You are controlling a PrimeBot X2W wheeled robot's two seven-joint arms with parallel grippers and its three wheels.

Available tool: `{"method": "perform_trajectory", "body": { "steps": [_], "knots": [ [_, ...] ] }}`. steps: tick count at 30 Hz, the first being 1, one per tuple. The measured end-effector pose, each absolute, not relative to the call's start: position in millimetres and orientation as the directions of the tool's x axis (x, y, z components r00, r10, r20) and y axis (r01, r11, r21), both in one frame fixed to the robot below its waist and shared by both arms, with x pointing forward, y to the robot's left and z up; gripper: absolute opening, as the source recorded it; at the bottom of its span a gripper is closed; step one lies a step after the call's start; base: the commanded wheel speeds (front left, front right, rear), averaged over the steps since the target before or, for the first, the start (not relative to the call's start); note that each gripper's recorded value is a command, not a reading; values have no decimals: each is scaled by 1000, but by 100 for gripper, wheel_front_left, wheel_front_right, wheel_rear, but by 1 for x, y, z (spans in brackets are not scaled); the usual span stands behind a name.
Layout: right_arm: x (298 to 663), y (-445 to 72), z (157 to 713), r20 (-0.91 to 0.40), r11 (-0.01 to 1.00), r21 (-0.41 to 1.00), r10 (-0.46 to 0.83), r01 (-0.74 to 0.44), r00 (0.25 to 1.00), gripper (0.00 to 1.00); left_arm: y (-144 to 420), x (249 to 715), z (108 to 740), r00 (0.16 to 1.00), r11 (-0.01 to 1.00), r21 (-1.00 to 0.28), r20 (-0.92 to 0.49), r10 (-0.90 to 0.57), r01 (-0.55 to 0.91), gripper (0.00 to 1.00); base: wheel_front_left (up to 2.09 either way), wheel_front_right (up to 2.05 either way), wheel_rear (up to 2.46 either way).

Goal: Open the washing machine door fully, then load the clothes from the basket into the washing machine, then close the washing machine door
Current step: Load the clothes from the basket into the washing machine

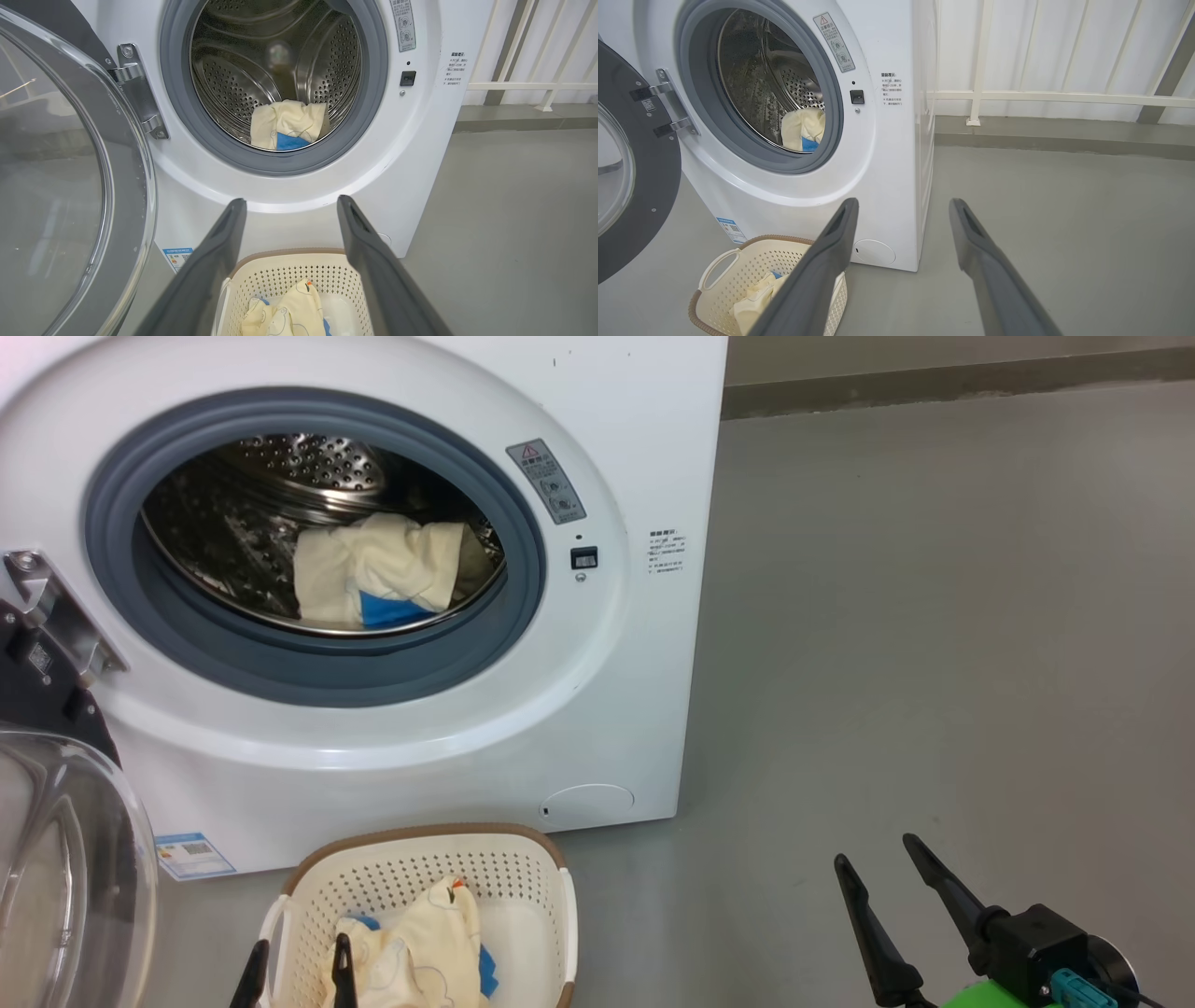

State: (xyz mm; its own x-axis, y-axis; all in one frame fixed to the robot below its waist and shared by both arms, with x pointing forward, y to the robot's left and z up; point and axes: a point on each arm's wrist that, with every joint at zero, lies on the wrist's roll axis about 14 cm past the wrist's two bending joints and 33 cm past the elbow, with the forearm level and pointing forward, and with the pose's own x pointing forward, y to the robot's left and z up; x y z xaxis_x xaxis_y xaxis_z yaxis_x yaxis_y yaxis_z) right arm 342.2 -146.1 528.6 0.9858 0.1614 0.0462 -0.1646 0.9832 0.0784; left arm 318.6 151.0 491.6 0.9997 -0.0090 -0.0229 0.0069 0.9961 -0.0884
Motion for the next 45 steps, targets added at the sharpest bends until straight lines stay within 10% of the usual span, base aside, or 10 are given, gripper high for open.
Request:
{"method": "perform_trajectory", "body": {
  "steps": [19, 45],
  "knots": [
    [380, -137, 525, 37, 978, 86, 187, -189, 982, 100, 134, 391, 393, 940, 991, -120, -326, -101, 65, 100, 0, 0, 0],
    [463, -153, 422, -88, 979, 152, 147, -133, 985, 100, 130, 497, 186, 489, 941, 41, -861, -138, 337, 100, 0, 0, 0]
  ]
}}
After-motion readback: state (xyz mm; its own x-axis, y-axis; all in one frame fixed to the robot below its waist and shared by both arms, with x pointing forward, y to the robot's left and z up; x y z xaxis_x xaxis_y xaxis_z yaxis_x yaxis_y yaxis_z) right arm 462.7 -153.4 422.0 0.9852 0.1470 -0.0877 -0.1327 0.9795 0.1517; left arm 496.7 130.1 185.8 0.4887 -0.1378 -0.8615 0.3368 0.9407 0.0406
